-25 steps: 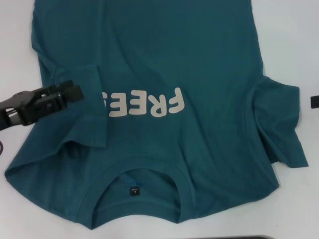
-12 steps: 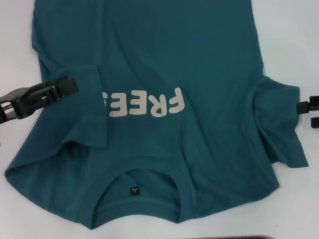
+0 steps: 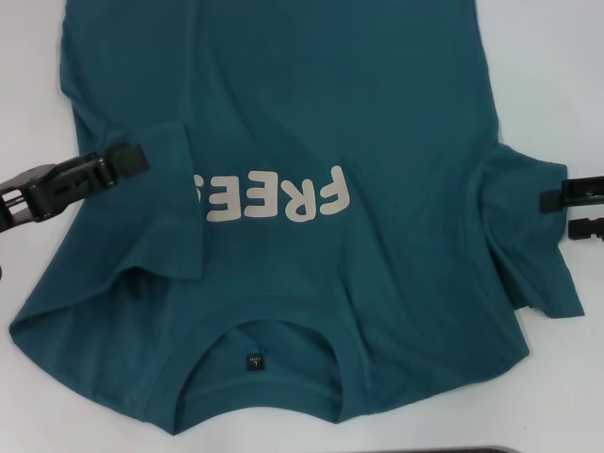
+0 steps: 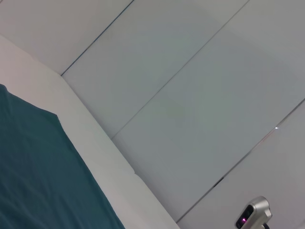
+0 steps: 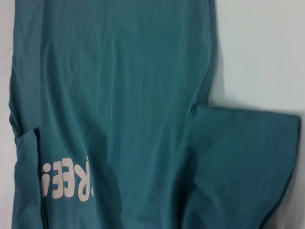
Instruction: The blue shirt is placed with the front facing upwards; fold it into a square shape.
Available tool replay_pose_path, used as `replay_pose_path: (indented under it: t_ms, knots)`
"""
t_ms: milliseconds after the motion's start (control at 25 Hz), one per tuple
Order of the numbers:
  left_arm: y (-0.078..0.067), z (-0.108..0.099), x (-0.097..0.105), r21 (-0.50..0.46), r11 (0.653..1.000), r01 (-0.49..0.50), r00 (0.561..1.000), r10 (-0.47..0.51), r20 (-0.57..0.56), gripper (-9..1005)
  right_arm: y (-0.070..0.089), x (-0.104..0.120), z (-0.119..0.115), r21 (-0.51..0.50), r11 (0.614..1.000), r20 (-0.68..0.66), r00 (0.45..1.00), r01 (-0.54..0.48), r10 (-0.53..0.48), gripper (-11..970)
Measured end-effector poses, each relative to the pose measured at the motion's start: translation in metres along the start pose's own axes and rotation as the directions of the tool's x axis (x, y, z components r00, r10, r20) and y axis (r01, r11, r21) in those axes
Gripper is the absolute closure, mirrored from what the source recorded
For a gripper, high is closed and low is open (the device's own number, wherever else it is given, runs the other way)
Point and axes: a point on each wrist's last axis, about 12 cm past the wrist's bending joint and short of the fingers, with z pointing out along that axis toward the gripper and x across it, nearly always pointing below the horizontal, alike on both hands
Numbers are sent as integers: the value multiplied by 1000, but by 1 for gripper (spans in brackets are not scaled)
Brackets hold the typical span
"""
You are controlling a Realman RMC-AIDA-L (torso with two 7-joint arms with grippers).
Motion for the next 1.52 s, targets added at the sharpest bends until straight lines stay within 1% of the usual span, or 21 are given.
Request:
replay_pose_path:
  t_ms: [400, 960, 1360, 1520]
  knots:
    - [0, 0, -1, -2, 1000, -1, 1000, 1, 1, 337, 3, -4, 10, 32, 999, -7, 1000, 1, -1, 189]
    - [0, 1, 1, 0, 1000, 4, 1000, -4, 2, 336, 14, -12, 22, 17, 999, -3, 1000, 30, -30, 192]
    - [0, 2, 0, 4, 1000, 3, 1000, -3, 3, 336, 19, -13, 22, 11, 998, -28, 998, 61, -61, 194]
    - [0, 3, -1, 6, 1000, 4, 1000, -4, 4, 336, 19, -12, 23, 17, 998, -35, 998, 60, -60, 278]
